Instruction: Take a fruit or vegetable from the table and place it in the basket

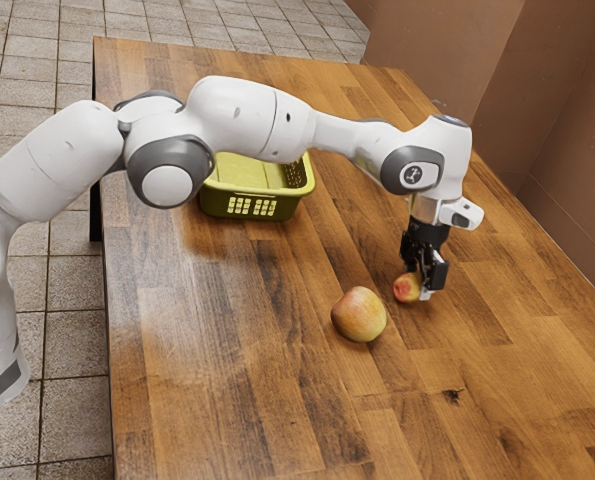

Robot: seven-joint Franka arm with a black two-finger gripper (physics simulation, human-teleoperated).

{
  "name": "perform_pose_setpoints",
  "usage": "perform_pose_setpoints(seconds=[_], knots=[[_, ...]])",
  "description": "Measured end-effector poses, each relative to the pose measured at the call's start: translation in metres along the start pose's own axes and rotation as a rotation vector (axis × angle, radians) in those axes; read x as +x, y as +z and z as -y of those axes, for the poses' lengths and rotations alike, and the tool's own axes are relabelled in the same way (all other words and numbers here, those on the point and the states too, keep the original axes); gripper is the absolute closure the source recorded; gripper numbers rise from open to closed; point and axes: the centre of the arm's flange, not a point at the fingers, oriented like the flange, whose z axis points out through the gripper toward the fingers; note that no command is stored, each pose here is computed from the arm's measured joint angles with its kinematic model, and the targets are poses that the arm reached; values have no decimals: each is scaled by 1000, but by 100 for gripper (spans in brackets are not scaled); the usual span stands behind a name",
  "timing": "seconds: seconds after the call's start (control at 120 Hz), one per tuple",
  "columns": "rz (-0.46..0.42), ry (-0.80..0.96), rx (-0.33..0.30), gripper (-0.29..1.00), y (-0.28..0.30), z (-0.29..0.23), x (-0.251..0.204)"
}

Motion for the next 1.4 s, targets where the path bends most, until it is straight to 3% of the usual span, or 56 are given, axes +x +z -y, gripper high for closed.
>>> perform_pose_setpoints(seconds=[0.317,0.7,1.4], knots=[[-19,22,16,35,-17,7,0],[-118,25,92,32,-140,29,-25],[-50,-59,154,33,-228,95,-143]])
